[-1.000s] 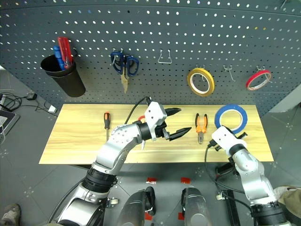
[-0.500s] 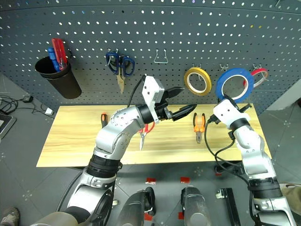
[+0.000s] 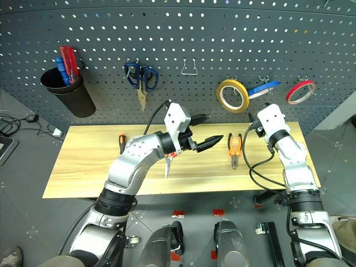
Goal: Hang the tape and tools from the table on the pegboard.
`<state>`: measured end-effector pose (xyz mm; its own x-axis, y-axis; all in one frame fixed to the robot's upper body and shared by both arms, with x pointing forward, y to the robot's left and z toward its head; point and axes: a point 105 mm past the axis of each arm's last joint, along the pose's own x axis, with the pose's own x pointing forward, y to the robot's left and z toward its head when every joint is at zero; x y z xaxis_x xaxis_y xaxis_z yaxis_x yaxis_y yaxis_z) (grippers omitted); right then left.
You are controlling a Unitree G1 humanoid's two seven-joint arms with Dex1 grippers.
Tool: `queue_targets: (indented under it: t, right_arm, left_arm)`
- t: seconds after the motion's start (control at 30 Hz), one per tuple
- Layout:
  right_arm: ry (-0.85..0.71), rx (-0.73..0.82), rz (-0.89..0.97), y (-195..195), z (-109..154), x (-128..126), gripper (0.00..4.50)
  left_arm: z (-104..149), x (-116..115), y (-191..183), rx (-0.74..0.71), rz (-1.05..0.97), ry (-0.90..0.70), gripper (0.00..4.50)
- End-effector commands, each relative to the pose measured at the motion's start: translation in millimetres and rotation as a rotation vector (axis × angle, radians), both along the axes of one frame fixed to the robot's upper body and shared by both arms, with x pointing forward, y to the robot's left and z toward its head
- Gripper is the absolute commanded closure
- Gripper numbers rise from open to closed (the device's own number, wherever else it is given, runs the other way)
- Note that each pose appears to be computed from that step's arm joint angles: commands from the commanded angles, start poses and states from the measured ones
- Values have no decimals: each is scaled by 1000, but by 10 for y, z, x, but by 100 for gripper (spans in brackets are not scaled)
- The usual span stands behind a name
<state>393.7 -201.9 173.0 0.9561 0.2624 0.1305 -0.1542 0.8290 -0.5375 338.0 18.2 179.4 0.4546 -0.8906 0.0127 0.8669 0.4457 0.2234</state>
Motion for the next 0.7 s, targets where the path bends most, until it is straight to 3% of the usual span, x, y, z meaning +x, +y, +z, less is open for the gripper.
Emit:
queue_targets:
  t: [0.03,0.07,0.27,0.47,0.7]
  right_arm:
    - [14,122,-35,-36,-32,-163,26]
    - [62,166,-34,21,-142,-217,2]
    - [374,304,-48,442,-658,-382,2]
    - [676,467,-269,572,-962,-172,2]
    - [789,505,-318,675,-1118,63,2]
  left_arm:
    - [-223,-115,121,143,-41,-52,23]
    - [-294,-127,191,170,-38,-37,23]
    - [-598,-210,542,354,-27,-30,23]
    - [-871,-415,789,515,-77,-9,23]
    - [-894,-513,791,525,-89,0,23]
